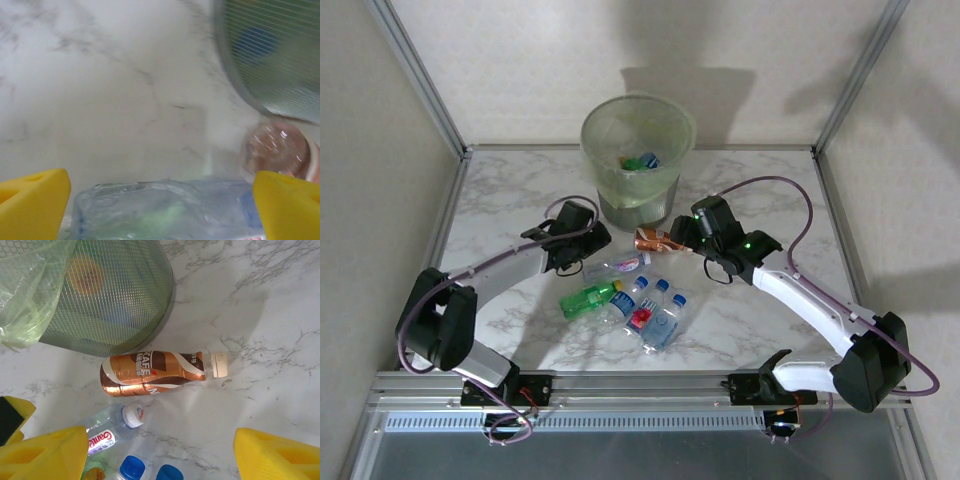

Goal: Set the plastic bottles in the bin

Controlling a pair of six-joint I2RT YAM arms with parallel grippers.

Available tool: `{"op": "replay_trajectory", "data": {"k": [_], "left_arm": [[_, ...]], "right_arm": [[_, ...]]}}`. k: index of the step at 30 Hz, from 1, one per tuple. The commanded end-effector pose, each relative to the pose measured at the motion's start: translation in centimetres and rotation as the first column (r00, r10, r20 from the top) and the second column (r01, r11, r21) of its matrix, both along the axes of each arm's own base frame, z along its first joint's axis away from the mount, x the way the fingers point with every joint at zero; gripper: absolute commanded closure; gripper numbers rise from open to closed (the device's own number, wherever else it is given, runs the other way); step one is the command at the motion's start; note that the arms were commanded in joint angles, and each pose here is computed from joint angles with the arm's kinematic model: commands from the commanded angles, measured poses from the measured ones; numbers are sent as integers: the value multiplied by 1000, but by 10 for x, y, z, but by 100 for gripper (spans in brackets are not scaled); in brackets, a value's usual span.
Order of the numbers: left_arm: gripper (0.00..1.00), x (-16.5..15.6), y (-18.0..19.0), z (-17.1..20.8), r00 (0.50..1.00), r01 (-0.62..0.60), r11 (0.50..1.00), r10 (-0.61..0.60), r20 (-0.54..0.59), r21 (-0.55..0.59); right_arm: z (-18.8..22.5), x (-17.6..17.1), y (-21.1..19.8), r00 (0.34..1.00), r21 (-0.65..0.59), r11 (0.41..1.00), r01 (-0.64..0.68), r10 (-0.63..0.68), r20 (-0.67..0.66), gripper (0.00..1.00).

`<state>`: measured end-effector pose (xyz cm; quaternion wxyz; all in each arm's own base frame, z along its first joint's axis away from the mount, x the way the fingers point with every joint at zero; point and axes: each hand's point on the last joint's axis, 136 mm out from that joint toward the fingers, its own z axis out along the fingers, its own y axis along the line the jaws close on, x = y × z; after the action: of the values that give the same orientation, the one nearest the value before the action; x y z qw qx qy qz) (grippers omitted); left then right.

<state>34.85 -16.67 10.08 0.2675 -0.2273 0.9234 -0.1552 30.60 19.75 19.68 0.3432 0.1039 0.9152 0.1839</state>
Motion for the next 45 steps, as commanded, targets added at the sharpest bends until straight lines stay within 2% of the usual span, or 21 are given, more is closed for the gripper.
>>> {"op": "replay_trajectory", "data": {"k": [1, 5, 9, 15, 18, 21, 26, 29, 33, 39, 45], "left_arm": [[4, 2, -15, 28, 970, 190, 962, -214, 111, 194], [4, -6, -34, 22, 930, 313, 905, -353, 101, 288], [3, -15, -45, 16, 894, 399, 857, -443, 71, 327], [0, -28, -54, 11, 842, 496, 804, -538, 47, 329], [0, -37, -64, -4, 800, 575, 757, -600, -18, 311], [0, -35, -57, -15, 800, 576, 727, -596, -74, 374], [0, -25, -57, -8, 818, 539, 741, -574, -38, 401], [0, -21, -57, -16, 818, 541, 730, -572, -60, 417], [0, -22, -62, -26, 802, 571, 714, -592, -88, 404], [0, -28, -72, -21, 771, 614, 705, -631, -81, 356], [0, -16, -58, -33, 814, 557, 715, -570, -108, 423]], "right_arm": [[12, 3, -4, 999, 5, 1000, 15, -15, 29, 24], [13, 3, -5, 999, 14, 1000, 20, -20, 30, 24], [15, 1, -7, 999, 11, 1000, 22, -22, 30, 24], [14, 1, -7, 999, 12, 1000, 25, -25, 29, 23], [14, 2, -5, 999, 19, 1000, 21, -22, 26, 23], [16, 3, -5, 999, 21, 1000, 21, -22, 28, 23], [16, 2, -6, 999, 17, 1000, 20, -21, 30, 22], [14, 2, -5, 1000, 16, 1000, 18, -19, 24, 22], [17, 2, -5, 999, 21, 1000, 20, -21, 28, 21], [17, 3, -7, 999, 16, 1000, 25, -26, 31, 18], [15, 4, -2, 1000, 28, 999, 15, -16, 25, 18]]}}
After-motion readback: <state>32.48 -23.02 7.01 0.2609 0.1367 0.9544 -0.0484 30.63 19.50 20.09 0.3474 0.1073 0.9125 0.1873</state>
